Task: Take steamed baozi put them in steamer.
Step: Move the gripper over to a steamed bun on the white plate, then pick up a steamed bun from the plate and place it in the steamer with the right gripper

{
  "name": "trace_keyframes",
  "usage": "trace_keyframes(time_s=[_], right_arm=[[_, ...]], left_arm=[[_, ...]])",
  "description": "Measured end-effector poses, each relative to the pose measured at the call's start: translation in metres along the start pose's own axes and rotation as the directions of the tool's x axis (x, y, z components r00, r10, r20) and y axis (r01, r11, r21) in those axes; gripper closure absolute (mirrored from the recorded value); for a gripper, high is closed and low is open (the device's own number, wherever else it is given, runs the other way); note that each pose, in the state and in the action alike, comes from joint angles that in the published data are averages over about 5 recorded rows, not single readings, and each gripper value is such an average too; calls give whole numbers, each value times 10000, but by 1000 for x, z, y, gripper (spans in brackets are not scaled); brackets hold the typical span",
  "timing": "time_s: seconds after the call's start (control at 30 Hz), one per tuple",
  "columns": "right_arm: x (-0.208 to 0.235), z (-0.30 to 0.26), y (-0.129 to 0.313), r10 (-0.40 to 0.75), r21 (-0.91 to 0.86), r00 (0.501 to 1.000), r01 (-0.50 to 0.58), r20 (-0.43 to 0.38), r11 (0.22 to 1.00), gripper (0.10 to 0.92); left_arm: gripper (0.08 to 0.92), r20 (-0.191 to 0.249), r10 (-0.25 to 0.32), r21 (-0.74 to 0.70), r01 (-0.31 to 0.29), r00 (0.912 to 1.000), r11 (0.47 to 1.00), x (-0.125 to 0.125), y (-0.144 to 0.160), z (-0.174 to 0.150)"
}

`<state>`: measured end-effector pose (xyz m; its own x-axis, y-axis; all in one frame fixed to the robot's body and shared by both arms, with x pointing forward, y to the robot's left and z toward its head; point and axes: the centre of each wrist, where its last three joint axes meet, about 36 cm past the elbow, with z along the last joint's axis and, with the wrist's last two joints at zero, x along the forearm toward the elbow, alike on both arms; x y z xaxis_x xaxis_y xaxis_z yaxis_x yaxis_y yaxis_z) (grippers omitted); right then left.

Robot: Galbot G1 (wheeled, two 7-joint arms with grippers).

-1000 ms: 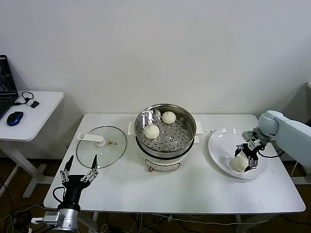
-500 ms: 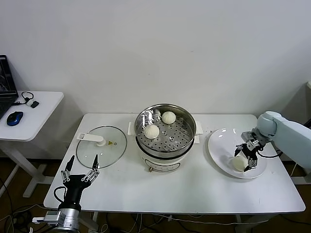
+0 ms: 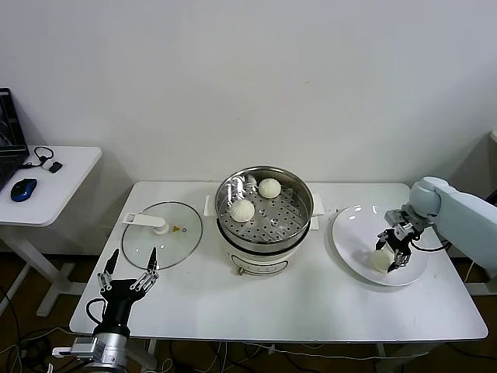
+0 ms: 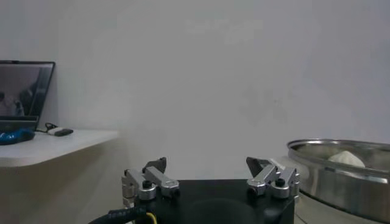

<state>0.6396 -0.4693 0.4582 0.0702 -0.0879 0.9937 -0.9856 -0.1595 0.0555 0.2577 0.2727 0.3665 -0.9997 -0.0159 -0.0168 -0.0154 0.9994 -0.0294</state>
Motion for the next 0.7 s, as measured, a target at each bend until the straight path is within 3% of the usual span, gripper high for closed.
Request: trace_keyframes(time_s=[0.3, 0.7], right_arm=[[35, -15, -4, 234, 410, 9994, -245, 262, 9989, 345], [125, -73, -18, 726, 1824, 9934, -878, 887, 9793, 344]], left_arm=[[177, 13, 0, 3, 0, 10000, 10000, -4, 0, 0], [177, 43, 90, -28, -90, 10000, 10000, -5, -4, 2]])
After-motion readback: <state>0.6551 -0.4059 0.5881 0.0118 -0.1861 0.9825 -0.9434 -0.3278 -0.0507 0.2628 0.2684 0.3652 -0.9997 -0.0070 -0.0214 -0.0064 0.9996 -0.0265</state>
